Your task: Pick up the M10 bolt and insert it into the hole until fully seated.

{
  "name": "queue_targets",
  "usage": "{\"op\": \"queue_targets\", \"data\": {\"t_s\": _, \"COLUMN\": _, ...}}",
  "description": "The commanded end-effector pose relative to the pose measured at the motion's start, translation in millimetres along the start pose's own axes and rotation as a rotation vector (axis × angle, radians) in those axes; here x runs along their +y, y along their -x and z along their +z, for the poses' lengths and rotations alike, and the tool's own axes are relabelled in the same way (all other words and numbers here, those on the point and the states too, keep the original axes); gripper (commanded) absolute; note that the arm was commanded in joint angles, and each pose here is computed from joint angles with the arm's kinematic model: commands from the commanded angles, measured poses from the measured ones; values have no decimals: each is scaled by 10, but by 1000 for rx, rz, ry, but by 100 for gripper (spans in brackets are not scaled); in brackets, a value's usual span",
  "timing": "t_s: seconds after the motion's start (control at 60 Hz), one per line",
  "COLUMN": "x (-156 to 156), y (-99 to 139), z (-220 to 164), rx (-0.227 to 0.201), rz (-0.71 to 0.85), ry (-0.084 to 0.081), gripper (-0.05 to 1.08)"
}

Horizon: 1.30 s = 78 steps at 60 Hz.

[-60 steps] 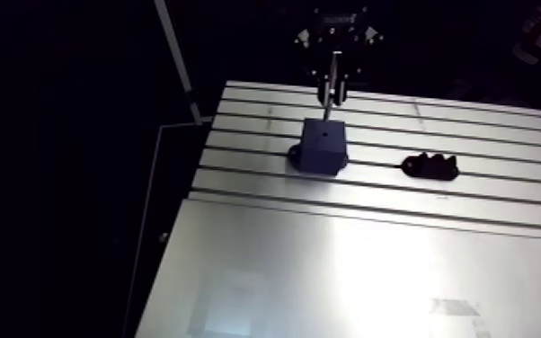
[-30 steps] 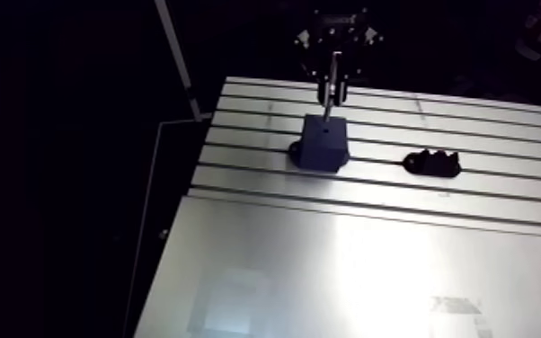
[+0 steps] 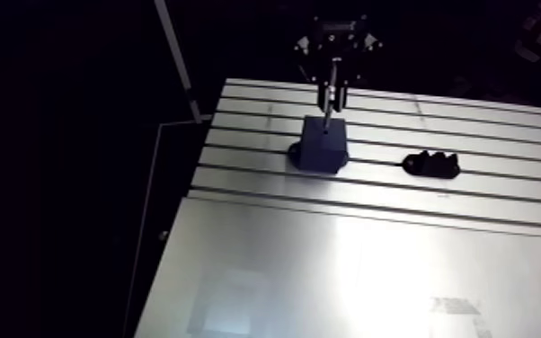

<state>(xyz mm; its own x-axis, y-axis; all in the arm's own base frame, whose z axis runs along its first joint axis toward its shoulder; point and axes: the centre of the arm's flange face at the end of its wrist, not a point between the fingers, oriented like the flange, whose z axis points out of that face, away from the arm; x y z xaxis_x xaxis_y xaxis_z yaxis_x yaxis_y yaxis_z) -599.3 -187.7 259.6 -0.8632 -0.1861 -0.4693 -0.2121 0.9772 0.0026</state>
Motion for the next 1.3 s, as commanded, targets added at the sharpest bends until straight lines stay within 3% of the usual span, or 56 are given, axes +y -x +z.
{"op": "queue_targets", "data": {"t_s": 0.017, "x": 1, "y": 19, "z": 39, "rx": -8, "rz": 0, "ry": 0, "gripper": 108}}
{"op": "queue_targets", "data": {"t_s": 1.167, "x": 0, "y": -17, "z": 82, "rx": -14, "rz": -3, "ry": -2, "gripper": 108}}
{"op": "queue_targets", "data": {"t_s": 1.3, "x": 6, "y": -45, "z": 66, "rx": 8, "rz": -5, "ry": 2, "gripper": 108}}
